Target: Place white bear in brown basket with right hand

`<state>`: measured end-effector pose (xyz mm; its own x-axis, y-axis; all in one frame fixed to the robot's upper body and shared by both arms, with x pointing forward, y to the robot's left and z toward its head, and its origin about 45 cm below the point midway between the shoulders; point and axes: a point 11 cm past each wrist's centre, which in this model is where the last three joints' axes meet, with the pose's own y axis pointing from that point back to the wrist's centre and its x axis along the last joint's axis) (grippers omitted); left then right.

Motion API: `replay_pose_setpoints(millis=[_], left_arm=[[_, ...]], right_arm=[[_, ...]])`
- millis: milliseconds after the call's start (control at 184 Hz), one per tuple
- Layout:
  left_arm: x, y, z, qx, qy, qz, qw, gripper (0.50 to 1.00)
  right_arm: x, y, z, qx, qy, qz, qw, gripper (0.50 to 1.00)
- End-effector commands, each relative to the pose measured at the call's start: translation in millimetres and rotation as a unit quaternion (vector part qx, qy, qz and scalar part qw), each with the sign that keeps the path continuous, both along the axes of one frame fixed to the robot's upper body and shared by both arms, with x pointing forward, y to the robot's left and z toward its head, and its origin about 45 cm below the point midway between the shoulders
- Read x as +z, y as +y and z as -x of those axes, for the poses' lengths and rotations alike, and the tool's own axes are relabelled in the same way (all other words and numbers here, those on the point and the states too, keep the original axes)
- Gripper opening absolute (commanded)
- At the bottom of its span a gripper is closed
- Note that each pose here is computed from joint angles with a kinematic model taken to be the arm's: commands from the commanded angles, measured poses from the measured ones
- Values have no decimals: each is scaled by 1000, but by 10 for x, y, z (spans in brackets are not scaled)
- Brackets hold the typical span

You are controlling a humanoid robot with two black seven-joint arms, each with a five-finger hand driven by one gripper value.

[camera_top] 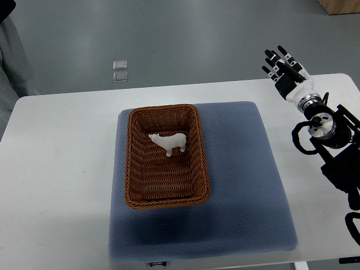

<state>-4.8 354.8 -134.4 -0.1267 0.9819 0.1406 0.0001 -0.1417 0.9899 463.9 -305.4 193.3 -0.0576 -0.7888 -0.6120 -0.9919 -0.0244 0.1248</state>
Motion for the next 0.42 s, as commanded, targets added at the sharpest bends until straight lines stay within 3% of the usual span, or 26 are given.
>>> replay_pose_setpoints(millis=[0, 414], left_arm=[[0, 0, 0, 0, 0, 0, 1000, 1000], [0, 0, 9, 0, 1, 0, 1000, 1000]], right_arm=[[-101, -30, 29, -7, 10, 5, 1000, 926], [-241, -46, 106, -13, 21, 5, 1000, 926]])
